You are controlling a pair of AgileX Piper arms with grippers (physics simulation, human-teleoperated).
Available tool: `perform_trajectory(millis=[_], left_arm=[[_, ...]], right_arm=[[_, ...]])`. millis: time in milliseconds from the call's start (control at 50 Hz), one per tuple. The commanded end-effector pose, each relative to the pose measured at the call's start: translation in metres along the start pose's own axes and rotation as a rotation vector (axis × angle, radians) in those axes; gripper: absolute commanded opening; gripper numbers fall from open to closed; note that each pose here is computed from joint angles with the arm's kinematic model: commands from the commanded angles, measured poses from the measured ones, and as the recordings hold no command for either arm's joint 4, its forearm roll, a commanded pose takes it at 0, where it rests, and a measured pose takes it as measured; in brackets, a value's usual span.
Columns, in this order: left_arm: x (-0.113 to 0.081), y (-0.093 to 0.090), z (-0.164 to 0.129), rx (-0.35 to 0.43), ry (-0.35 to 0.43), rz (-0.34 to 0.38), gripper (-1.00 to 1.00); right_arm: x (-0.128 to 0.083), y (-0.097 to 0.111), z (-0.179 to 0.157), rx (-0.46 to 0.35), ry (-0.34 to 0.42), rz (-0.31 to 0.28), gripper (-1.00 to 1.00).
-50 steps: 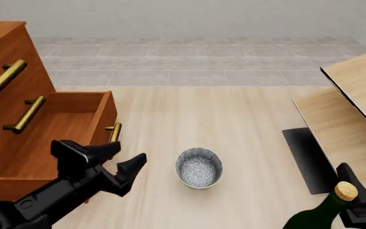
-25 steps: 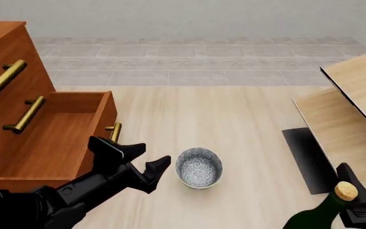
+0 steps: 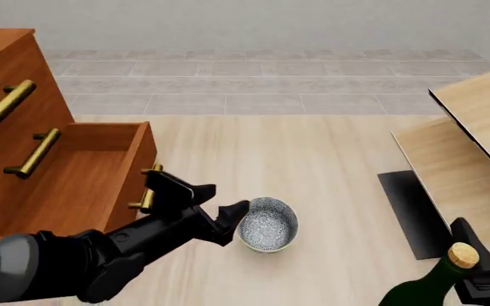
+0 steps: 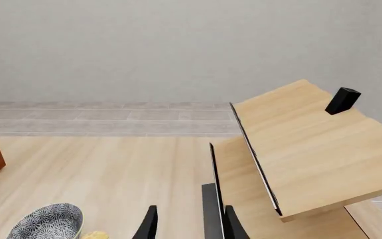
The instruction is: Put the bowl on top of the cabinet.
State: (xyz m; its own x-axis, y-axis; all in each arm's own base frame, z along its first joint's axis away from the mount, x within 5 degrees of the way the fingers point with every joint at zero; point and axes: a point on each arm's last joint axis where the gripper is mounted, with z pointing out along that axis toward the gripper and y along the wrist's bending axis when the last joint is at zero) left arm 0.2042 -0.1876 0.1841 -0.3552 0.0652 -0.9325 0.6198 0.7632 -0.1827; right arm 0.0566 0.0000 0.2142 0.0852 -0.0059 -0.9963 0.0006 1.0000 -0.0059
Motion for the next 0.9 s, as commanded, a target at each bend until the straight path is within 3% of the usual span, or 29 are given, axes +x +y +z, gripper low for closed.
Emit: perform_trajectory(millis=[20,600,900], left_arm=[[0.004,-0.004,0.014,0.011,0.024,0.005,1.0],[0.022,0.018,0.052,-0.053,0.067,-0.015,1.0],[0.031,0.02,0.065,-0.057,0.095,-0.01,1.0]], right_arm=[[0.0,0.0,0.0,0.0,-0.001,0.006,1.0],[0.0,0.0,0.0,0.0,-0.001,0.006,1.0],[0.0,0.0,0.0,0.0,-0.001,0.006,1.0]])
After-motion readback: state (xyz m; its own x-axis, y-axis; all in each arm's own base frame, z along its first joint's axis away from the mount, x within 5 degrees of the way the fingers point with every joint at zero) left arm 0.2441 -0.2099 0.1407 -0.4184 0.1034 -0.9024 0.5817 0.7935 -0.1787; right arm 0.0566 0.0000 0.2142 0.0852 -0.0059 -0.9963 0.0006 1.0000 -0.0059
